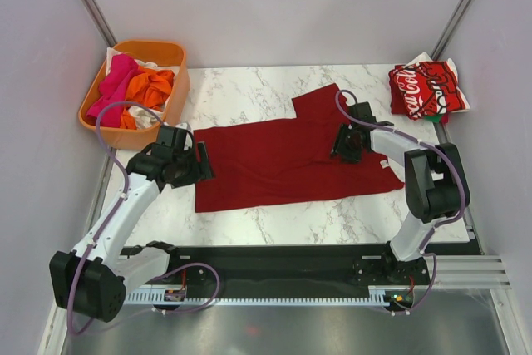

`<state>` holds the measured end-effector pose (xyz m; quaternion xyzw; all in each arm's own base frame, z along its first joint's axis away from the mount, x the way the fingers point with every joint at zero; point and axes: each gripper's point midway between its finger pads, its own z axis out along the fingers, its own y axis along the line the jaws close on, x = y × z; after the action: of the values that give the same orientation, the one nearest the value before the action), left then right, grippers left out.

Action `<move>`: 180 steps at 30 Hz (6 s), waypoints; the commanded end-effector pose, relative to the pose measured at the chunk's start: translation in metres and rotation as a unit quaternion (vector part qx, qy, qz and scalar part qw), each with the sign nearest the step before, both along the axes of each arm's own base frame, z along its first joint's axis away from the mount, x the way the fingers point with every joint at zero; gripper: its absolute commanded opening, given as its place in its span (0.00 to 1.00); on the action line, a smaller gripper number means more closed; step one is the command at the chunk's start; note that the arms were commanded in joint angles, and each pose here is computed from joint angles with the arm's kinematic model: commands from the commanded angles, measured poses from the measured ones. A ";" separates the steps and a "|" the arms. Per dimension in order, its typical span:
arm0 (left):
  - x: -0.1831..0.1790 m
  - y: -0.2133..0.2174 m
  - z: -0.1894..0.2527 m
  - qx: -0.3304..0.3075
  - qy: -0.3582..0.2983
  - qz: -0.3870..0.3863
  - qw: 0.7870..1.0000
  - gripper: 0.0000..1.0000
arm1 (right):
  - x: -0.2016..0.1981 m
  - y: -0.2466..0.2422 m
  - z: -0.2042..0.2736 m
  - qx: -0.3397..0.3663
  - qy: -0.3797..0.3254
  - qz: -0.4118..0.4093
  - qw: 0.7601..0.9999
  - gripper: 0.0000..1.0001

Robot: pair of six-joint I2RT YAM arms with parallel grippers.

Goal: Fold and stack the t-shirts
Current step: Fold the tshirt

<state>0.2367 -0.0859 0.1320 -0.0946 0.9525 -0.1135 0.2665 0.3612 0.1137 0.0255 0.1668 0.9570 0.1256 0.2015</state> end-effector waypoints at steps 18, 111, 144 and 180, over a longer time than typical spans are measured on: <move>0.007 0.004 0.004 0.014 -0.029 -0.009 0.999 0.77 | 0.010 -0.001 0.000 -0.006 -0.020 0.002 1.000 0.14; 0.179 0.043 -0.070 0.064 0.153 0.020 0.986 0.18 | 0.168 0.004 0.130 -0.074 -0.203 0.059 0.975 0.90; 0.164 0.003 -0.048 0.032 0.122 -0.014 0.992 0.16 | 0.289 0.014 -0.041 -0.070 -0.171 0.026 0.982 0.16; 0.180 0.032 -0.008 0.049 0.065 0.008 0.997 0.02 | 0.163 0.016 0.201 0.012 -0.316 0.076 0.946 0.00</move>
<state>0.4234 -0.0578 0.0978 -0.1124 0.9754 -0.0634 0.1788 0.5396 0.1292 0.1876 0.0656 0.8774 0.1836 0.4382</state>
